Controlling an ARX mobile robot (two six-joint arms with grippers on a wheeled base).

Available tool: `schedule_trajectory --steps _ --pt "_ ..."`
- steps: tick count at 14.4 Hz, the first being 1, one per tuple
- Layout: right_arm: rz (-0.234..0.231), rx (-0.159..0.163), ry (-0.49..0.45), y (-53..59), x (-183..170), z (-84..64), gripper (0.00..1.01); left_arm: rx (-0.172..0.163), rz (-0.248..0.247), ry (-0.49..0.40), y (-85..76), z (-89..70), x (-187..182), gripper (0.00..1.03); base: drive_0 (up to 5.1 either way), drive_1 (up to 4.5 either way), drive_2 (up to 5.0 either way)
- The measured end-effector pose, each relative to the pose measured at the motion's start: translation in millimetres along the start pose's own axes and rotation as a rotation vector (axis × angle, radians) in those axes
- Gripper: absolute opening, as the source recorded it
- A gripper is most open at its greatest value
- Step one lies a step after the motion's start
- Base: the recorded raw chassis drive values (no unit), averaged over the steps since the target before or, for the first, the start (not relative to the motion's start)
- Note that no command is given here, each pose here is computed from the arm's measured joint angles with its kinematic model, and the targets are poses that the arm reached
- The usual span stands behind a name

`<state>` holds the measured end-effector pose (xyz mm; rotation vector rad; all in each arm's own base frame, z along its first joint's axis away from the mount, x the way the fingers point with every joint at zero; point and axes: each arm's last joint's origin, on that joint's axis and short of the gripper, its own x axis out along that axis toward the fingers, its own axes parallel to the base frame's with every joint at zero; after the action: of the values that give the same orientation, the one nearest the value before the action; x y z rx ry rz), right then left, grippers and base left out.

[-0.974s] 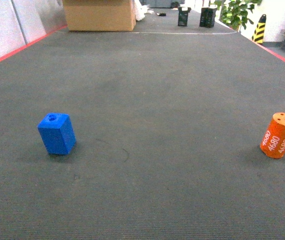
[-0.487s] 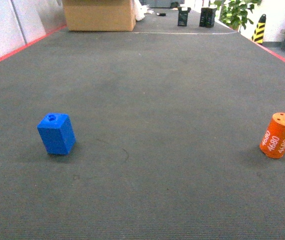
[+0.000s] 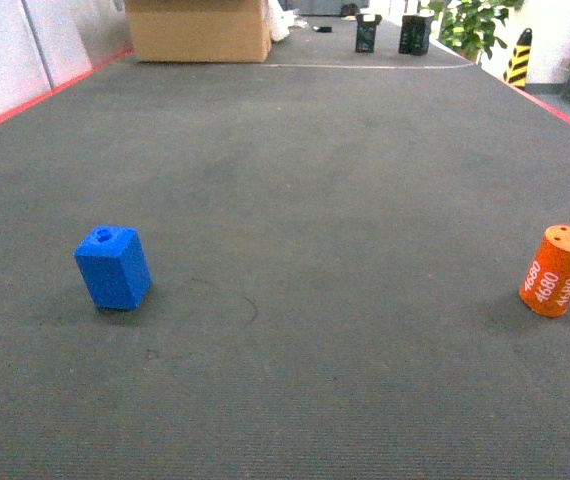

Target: Sort blue parts and orange caps into right shelf containers

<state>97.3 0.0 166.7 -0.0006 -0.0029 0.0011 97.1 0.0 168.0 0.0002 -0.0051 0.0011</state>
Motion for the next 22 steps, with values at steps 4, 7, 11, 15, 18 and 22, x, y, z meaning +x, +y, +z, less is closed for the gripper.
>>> schedule_trajectory --steps 4,7,11,15,18,22 --pt "0.000 0.000 0.000 0.0 0.0 0.0 0.98 0.000 0.000 0.000 0.0 0.0 0.0 0.98 0.0 0.00 0.0" --pt "0.000 0.000 0.000 0.0 0.0 0.0 0.98 0.000 0.000 0.000 0.0 0.0 0.0 0.98 0.0 0.00 0.0" --pt "0.000 0.000 0.000 0.0 0.0 0.0 0.98 0.000 0.000 0.000 0.0 0.0 0.0 0.98 0.0 0.00 0.0" --pt "0.000 0.000 0.000 0.0 0.0 0.0 0.98 0.000 0.000 0.000 0.0 0.0 0.0 0.98 0.0 0.00 0.0" --pt "0.000 0.000 0.000 0.0 0.0 0.0 0.98 0.000 0.000 0.000 0.0 0.0 0.0 0.98 0.0 0.00 0.0" --pt "0.000 0.000 0.000 0.0 0.0 0.0 0.98 0.000 0.000 0.000 0.0 0.0 0.0 0.98 0.0 0.00 0.0"
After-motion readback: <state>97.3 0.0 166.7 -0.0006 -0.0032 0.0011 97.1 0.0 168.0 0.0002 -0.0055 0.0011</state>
